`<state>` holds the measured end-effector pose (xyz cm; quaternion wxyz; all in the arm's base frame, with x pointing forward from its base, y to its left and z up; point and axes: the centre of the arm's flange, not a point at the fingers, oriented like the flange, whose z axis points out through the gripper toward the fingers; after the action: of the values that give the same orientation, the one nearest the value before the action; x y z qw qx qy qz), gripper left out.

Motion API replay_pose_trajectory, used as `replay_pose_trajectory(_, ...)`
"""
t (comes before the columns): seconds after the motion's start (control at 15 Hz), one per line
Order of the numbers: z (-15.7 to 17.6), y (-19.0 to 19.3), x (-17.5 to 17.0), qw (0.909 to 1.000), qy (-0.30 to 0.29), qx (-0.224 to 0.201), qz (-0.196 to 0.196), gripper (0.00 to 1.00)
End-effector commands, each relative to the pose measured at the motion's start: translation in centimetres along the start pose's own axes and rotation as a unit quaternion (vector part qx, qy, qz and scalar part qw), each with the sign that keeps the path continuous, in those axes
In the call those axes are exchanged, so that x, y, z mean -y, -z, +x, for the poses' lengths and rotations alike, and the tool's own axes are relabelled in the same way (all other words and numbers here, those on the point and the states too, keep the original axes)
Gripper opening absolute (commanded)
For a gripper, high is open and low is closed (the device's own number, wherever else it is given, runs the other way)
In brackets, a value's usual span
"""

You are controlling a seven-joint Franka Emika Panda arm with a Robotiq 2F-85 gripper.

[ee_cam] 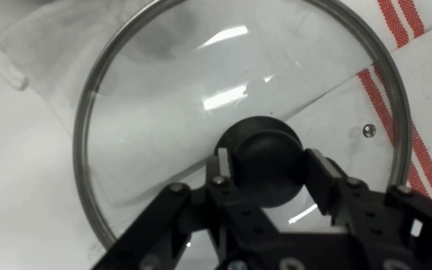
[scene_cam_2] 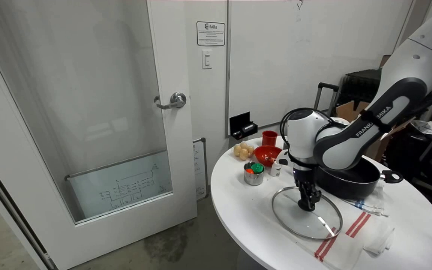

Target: Remove the lid from the pot.

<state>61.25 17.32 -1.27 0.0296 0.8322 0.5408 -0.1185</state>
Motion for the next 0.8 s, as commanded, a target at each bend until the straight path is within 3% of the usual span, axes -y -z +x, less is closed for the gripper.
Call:
replay_pose_trajectory(0.0, -0.3, 0.1, 0.8, 0.9997, -0.001, -0.006, -0.025, 0.25)
replay_pose_trajectory(0.07, -0.3, 0.1, 0.9, 0.9997, -0.001, -0.007, -0.025, 0.25)
replay_pose_trajectory(0.13, -0.4, 0.2, 0.9, 0.9997, -0.003, -0.008, -0.025, 0.62)
replay_pose_trajectory(0.2, -0.4, 0.4, 1.0, 0.9997, -0.003, -0.01, -0.024, 0.76)
replay_pose_trajectory(0.47, -0.3, 2.2, 1.5, 0.9993, -0.008, -0.027, -0.025, 0.99)
replay_pose_trajectory(0.73, -0.4, 4.2, 1.9, 0.9987, -0.007, -0.039, -0.032, 1.0)
